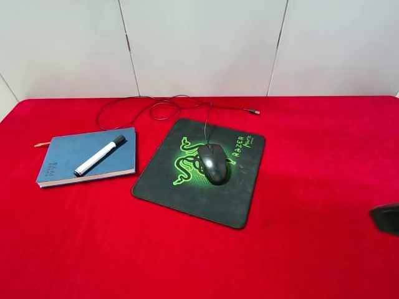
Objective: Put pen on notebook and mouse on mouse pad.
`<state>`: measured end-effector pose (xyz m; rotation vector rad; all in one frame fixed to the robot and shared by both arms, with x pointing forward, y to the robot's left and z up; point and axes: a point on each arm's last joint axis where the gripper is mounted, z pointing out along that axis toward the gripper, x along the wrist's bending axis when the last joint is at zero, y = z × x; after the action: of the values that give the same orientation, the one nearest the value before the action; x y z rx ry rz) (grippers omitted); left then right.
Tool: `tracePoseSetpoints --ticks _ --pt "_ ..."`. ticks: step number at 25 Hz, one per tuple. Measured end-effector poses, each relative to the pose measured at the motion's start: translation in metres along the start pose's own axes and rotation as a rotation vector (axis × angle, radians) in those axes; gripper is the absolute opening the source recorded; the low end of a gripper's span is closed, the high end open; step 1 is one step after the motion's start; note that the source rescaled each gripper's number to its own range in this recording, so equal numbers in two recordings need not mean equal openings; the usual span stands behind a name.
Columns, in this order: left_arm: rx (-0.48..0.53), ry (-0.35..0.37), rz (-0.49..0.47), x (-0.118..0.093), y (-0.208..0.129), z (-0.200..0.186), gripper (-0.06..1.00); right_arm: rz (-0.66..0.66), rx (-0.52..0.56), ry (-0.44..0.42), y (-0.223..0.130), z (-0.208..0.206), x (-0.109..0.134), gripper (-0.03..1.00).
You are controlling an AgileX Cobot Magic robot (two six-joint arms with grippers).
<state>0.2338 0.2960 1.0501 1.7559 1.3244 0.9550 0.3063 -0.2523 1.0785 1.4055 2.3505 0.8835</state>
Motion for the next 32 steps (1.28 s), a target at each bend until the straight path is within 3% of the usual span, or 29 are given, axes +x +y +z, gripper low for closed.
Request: tracePoseSetpoints --ticks 9,15,21,32 --pt "0.000 0.002 0.001 0.000 0.000 0.000 1.00 0.222 -0.265 -0.202 -0.053 -0.019 -0.011 1.00" --pt "0.000 0.002 0.001 0.000 0.000 0.000 1.00 0.269 -0.455 -0.353 -0.078 -0.030 -0.003 1.00" --pt "0.000 0.002 0.001 0.000 0.000 0.000 1.00 0.306 -0.479 -0.419 -0.080 -0.029 -0.002 1.00" --pt "0.000 0.002 0.001 0.000 0.000 0.000 1.00 0.303 -0.480 -0.434 -0.080 -0.029 -0.002 1.00"
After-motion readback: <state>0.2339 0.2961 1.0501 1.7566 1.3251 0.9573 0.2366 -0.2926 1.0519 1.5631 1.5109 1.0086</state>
